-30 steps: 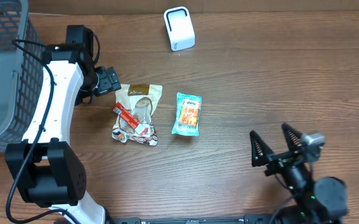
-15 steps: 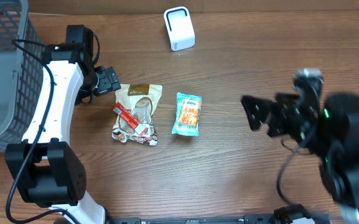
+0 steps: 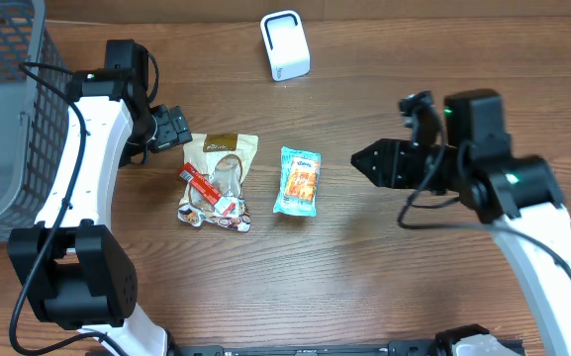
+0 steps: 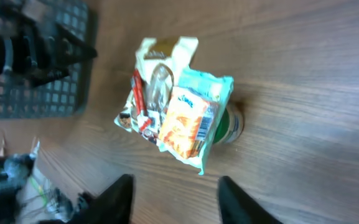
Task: Scan the item barcode
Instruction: 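Raise the right gripper and move it left toward the teal packet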
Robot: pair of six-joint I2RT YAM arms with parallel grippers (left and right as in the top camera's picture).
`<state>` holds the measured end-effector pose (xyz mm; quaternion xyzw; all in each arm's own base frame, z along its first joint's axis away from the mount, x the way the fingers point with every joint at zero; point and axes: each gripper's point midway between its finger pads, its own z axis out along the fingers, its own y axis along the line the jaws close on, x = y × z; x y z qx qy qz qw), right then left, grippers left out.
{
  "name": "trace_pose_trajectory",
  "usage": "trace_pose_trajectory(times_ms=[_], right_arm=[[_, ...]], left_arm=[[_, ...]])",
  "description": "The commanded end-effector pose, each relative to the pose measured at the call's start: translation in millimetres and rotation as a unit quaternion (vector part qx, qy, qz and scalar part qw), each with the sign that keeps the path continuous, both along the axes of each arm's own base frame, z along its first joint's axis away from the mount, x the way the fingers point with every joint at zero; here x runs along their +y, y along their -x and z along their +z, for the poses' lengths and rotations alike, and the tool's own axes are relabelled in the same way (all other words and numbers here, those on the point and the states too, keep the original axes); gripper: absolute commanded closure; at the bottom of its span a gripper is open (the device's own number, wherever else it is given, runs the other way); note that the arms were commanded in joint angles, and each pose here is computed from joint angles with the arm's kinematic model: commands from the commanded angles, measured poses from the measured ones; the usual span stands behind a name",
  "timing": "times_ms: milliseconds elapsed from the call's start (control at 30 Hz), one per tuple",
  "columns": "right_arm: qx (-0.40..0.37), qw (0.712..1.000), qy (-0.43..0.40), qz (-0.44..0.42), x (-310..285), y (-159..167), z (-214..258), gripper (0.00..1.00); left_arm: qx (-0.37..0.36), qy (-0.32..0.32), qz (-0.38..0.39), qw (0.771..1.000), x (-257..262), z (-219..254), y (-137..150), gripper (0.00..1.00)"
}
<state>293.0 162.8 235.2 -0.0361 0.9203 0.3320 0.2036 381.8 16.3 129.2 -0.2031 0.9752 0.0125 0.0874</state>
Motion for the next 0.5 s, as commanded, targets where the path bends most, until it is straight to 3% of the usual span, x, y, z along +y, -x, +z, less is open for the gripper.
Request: trace_pose_trajectory(times_ms=[0,267,467], right_arm=[[0.018,1.0,0.008,0.022,15.9,-4.4,-14.2,0.59],[0.08,0.994,0.037,0.058,47.7,-18.3,-76.7,0.59],[0.097,0.992,0.042,0.062,54.3,-23.7,-97.1,0.58]], left_arm=[[-0.012,-0.004,-0.006,1.0,1.6,7.3,-4.2,0.0],[-0.012,-0.004,-0.006,1.0,1.6,7.3,-4.2,0.0],[-0.011,-0.004,-0.006,1.0,1.6,7.2,-4.1,0.0]])
